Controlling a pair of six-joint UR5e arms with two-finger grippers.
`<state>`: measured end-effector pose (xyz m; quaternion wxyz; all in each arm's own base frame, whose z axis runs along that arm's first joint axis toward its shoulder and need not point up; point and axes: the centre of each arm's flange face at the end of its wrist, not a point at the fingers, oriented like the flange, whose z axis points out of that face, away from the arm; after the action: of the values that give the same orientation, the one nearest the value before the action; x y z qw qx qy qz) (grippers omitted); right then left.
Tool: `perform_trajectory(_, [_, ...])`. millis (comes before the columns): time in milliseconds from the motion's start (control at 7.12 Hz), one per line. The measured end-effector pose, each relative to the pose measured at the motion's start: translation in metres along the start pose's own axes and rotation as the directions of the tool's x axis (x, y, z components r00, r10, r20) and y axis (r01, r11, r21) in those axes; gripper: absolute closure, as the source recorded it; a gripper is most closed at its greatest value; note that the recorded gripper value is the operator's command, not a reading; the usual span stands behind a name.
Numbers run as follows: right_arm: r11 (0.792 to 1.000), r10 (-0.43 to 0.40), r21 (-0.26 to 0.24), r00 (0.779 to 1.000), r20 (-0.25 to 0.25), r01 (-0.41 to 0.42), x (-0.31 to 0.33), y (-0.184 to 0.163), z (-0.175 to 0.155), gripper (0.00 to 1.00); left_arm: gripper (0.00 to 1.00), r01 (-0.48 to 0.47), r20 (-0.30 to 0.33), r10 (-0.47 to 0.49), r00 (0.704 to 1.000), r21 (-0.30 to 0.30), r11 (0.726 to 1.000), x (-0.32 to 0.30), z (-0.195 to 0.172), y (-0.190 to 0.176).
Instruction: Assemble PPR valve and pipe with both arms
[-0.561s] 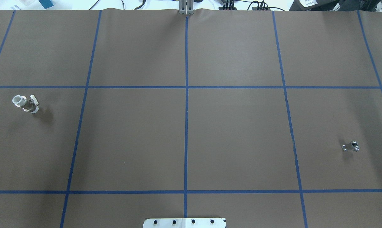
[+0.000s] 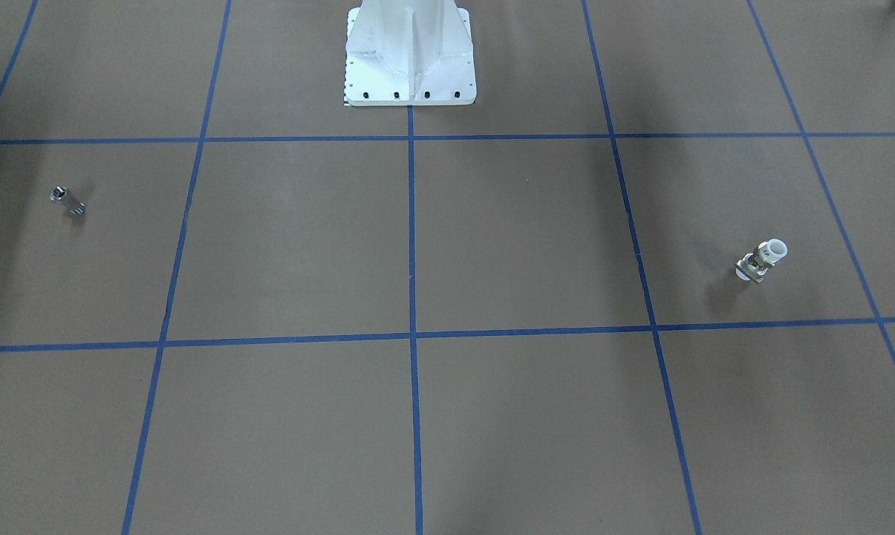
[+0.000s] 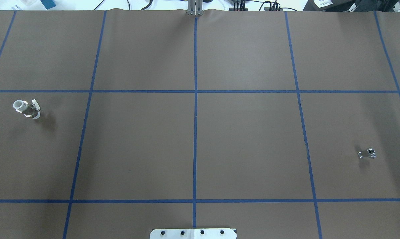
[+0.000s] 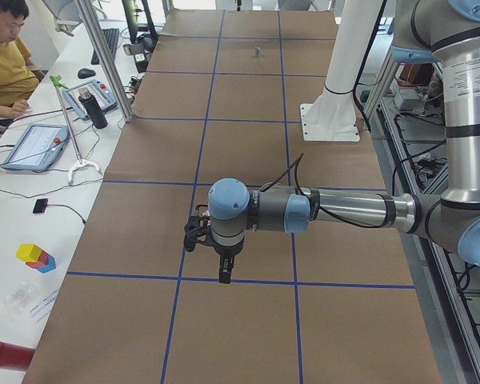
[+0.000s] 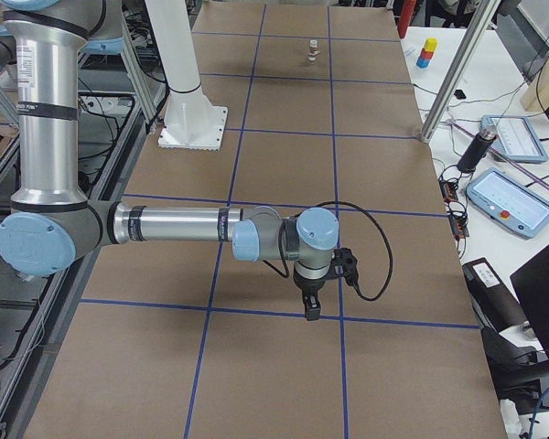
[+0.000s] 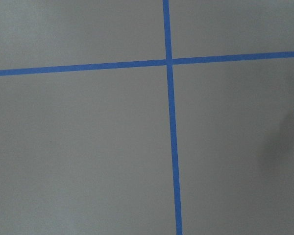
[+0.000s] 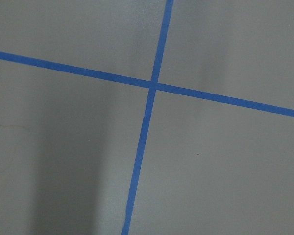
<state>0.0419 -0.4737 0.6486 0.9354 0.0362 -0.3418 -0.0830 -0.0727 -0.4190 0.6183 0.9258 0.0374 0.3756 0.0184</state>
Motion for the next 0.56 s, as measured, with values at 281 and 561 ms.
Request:
perform_trajectory(281, [1.000,0.001,-0.003,1.000,0.000,-0.001,0.000,0.000,0.001,0.00,0.00,-0.004,0.006,0.003,1.000,0.007,1.000,0.004,-0.003,-0.008])
perform_trajectory(561, [1.000,0.003,-0.007,1.000,0.001,-0.003,0.001,0.001,0.003,0.00,0.00,-0.030,0.010,0.029,1.000,0.035,0.999,0.013,-0.012,-0.023])
